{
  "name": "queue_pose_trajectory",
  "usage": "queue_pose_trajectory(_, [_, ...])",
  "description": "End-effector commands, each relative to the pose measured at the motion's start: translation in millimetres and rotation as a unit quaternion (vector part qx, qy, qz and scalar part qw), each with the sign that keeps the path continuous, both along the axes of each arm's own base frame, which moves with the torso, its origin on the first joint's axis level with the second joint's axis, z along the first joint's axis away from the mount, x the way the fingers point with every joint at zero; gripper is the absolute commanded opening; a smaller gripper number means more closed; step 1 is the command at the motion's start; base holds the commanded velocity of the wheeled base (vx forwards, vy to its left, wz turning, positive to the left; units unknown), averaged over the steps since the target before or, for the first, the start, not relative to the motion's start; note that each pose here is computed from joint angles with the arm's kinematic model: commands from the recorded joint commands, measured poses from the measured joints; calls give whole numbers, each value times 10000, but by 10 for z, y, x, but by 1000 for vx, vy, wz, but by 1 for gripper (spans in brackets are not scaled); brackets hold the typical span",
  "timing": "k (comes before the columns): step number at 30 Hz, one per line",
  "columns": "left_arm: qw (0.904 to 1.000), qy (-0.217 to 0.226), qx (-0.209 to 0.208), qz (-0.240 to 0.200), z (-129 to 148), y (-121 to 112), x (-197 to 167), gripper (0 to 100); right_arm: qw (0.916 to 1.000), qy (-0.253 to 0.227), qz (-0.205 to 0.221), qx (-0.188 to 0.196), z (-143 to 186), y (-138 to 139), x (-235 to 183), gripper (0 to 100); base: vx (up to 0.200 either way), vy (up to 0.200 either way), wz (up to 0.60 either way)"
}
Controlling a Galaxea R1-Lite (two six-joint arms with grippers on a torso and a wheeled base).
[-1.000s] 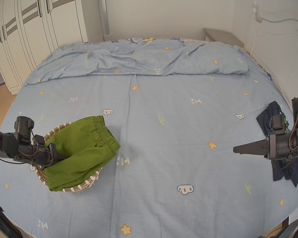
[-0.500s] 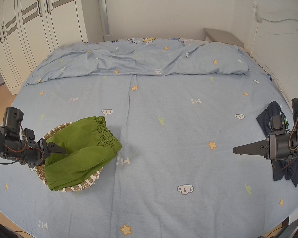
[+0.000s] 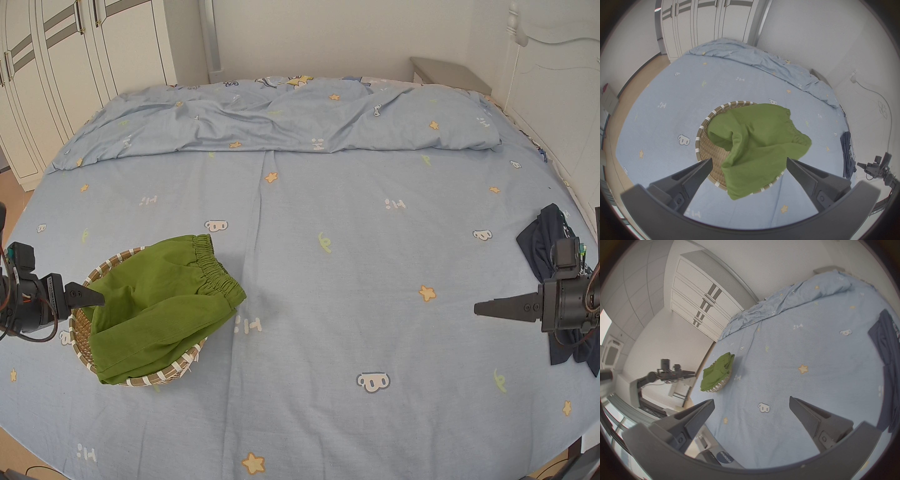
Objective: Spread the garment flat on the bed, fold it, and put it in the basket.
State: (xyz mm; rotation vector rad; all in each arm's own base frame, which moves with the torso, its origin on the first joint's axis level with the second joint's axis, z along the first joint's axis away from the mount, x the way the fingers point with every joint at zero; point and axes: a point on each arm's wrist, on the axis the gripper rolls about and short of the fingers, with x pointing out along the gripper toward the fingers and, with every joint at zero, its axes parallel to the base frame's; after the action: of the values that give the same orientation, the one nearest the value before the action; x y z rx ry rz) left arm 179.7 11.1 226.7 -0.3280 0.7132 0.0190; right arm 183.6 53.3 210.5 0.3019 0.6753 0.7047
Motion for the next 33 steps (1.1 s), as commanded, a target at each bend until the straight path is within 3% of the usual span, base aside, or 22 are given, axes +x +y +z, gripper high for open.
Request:
queue_pose_trajectory(1, [9962, -805, 67, -309, 165, -218, -712, 100, 9954, -729, -169, -590, -111, -56, -473, 100, 0, 0, 0])
queue_pose_trajectory(4, [9952, -936, -61, -269, 117, -215, -1112, 100, 9908, -1077, -202, -796, -267, -137, -780, 100, 0, 0, 0])
queue_pose_trajectory(11, [9914, -1293, 11, 200, -187, -80, -2027, 100, 9795, -1463, -885, -1060, -616, -369, -1450, 100, 0, 0, 0])
queue_pose_trajectory(12, [9914, -1293, 11, 200, -187, -80, -2027, 100, 9795, -1463, -885, -1060, -616, -369, -1450, 100, 0, 0, 0])
queue_pose_trajectory(13, [9898, -1345, 38, 468, -275, -85, -2211, 100, 9787, -1491, -951, -1042, -695, -421, -1623, 100, 0, 0, 0])
queue_pose_trajectory(16, [9898, -1345, 38, 468, -275, -85, -2211, 100, 9787, -1491, -951, -1042, -695, -421, -1623, 100, 0, 0, 0])
queue_pose_trajectory(17, [9864, -1464, 64, 748, -488, -119, -2448, 100, 9763, -1513, -1124, -1068, -838, -501, -1911, 100, 0, 0, 0])
queue_pose_trajectory(28, [9859, -1449, 86, 837, -920, -125, -2476, 100, 9605, -1711, -1877, -1138, -1017, -510, -2128, 100, 0, 0, 0])
queue_pose_trajectory(31, [9793, -1844, 142, 825, -1260, -111, -2369, 100, 9494, -2093, -2072, -1095, -1170, -506, -2208, 100, 0, 0, 0])
queue_pose_trajectory(32, [9788, -1875, 138, 817, -1261, -110, -2365, 100, 9486, -2113, -2089, -1092, -1170, -505, -2210, 100, 0, 0, 0])
queue_pose_trajectory(33, [9722, -2197, 117, 796, -1275, -103, -2340, 100, 9430, -2177, -2248, -1128, -1178, -494, -2222, 100, 0, 0, 0])
